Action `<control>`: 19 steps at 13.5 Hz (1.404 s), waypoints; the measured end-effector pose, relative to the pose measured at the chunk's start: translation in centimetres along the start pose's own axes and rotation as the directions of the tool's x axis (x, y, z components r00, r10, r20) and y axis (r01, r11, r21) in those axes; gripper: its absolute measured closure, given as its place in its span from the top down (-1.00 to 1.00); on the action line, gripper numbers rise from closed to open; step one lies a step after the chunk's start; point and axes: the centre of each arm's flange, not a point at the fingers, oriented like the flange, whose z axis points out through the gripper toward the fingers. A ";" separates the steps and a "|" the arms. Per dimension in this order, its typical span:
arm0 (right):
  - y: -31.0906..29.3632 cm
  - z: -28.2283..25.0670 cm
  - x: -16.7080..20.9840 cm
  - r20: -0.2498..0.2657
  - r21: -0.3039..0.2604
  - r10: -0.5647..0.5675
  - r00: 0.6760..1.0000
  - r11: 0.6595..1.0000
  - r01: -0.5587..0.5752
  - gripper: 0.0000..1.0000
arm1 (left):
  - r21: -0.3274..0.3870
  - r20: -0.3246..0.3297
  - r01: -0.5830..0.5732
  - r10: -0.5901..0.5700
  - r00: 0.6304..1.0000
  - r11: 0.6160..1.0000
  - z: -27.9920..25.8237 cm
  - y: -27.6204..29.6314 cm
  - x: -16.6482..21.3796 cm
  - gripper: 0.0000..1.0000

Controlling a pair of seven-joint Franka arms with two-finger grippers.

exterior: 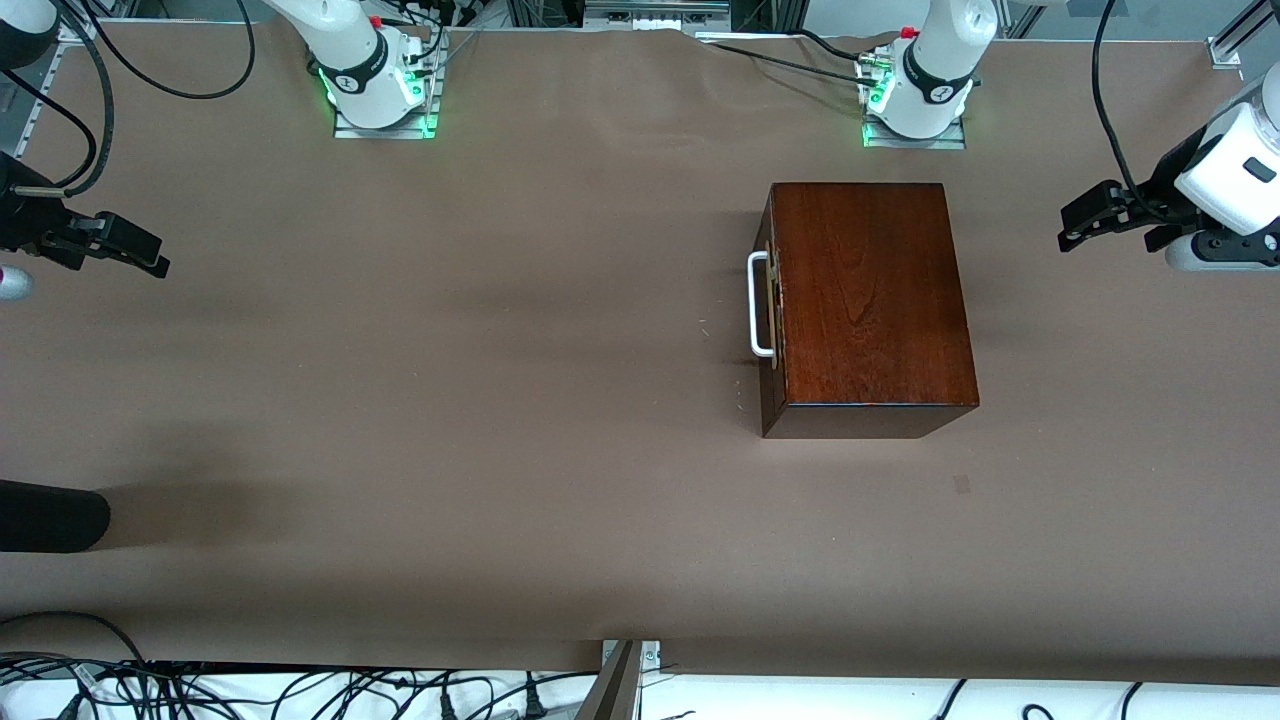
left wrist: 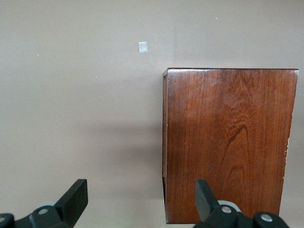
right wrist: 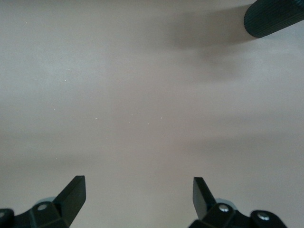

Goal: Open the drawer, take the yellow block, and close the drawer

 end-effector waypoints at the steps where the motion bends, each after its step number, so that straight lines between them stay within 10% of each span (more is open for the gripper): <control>1: 0.0 0.0 0.0 0.000 0.000 0.000 1.000 1.000 0.000 1.00 | 0.000 0.003 0.000 0.000 1.000 1.000 0.0 0.0 0.0 1.00; 19: 0.0 0.1 0.0 0.001 0.000 0.000 1.000 1.000 0.000 1.00 | 0.003 -0.004 -0.013 0.013 1.000 1.000 -0.2 0.8 0.2 1.00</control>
